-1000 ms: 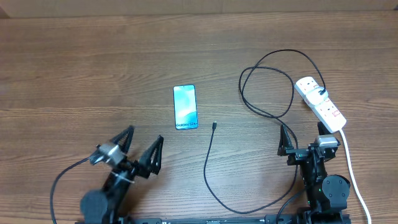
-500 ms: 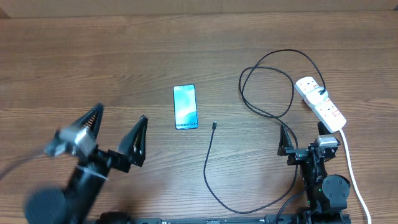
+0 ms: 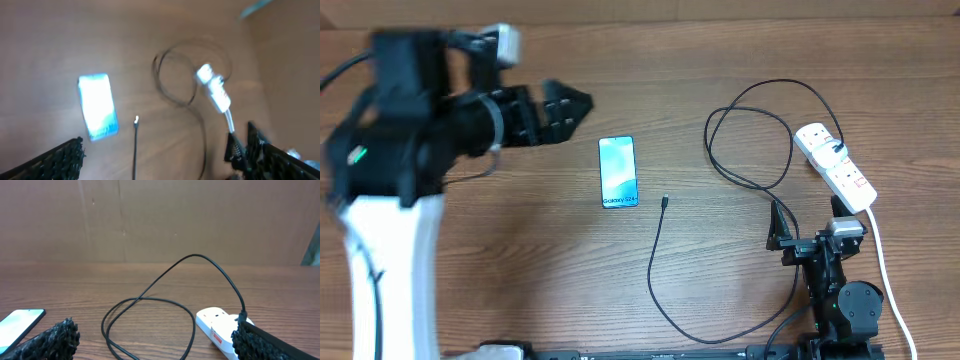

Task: Plug charger to phone and switch on socket
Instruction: 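Move the left gripper forward over the smartphone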

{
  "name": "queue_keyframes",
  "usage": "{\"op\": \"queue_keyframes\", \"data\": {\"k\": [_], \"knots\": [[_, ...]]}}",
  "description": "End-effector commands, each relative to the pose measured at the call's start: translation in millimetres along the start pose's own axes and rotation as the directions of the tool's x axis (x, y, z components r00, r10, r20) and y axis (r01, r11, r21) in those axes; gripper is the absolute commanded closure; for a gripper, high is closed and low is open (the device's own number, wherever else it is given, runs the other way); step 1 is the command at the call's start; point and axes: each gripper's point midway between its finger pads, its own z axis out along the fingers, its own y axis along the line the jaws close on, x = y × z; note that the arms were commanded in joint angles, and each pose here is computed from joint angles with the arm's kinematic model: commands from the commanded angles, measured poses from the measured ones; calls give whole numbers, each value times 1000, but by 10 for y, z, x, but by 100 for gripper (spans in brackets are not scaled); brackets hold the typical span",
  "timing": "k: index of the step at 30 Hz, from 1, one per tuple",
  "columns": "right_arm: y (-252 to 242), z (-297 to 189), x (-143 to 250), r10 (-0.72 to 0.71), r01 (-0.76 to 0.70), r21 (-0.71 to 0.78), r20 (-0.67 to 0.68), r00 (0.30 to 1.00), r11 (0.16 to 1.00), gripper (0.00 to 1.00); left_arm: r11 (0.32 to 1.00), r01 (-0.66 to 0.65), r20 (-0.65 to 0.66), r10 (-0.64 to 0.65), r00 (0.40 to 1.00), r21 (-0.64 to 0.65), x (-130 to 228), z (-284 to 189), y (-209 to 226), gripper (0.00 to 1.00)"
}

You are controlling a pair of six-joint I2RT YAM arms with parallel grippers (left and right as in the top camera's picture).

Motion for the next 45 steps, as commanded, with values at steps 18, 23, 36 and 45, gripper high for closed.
{"op": "queue_keyframes", "data": {"k": [18,23,36,45], "knots": [[0,1,16,-4,4,2,4,1000,1000,0,857,-79,-365,-132,922,-508,649,2105,611,0],[0,1,16,-4,4,2,4,1000,1000,0,853,-58,-355,-153,922,-518,606,2130,708,1],[0,1,16,-4,4,2,4,1000,1000,0,857,-56,-312,-124,942,-512,605,1486,604,0],[0,1,16,-4,4,2,4,1000,1000,0,859,21,-304,-204,930,-511,853,2074,919,0]]}}
